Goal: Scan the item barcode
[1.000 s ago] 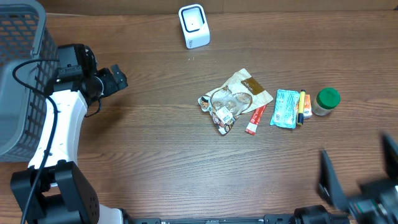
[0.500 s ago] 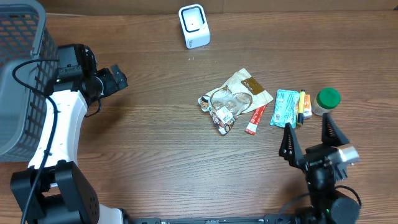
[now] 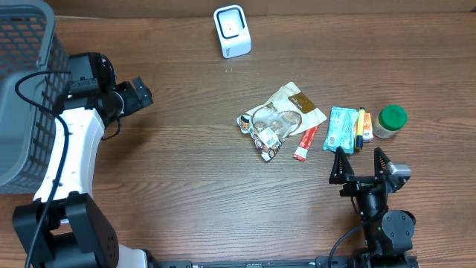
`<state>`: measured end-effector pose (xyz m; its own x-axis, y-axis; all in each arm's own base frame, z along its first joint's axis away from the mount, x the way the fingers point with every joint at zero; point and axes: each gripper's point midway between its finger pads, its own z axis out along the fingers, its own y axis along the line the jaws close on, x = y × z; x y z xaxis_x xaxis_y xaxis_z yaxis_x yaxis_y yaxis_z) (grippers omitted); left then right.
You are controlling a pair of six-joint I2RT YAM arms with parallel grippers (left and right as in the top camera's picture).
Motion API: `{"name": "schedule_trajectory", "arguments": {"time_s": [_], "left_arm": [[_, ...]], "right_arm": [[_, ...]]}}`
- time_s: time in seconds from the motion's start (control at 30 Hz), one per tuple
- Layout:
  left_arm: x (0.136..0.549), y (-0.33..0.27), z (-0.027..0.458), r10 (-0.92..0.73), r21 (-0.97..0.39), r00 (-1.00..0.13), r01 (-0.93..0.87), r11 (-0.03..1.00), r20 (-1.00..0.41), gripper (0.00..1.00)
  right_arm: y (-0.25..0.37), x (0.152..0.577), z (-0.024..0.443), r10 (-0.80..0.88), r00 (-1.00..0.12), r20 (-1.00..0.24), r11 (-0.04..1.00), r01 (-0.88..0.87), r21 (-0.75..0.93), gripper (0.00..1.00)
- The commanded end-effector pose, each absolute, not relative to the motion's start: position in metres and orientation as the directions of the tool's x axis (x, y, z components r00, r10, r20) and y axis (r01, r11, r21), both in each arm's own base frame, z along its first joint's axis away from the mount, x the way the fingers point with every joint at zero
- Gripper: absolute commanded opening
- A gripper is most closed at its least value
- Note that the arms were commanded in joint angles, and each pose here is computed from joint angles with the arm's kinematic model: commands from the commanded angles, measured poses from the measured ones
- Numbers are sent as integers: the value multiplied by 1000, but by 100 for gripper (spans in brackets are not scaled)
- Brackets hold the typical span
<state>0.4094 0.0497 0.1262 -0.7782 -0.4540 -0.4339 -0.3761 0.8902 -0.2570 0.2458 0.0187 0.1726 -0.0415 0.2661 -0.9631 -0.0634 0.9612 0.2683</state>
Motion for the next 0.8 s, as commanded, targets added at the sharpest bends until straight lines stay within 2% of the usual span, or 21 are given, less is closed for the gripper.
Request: {"name": "schedule_trajectory", "arguments": {"time_s": [0.0,0.1,0.77], "left_arm": [[411,49,127,-442,-250,-782,-366,896,-440,100],[411,49,127,-442,-250,-782,-366,896,-440,100],[411,49,127,-442,-250,-782,-366,896,-440,100]], "right_arm": [[18,246,170,157,-32,-987,985,-65,159,100],[18,246,170,115,-29,-993,991,-66,117,100],[18,246,170,115,-29,-993,991,-66,117,100]]}}
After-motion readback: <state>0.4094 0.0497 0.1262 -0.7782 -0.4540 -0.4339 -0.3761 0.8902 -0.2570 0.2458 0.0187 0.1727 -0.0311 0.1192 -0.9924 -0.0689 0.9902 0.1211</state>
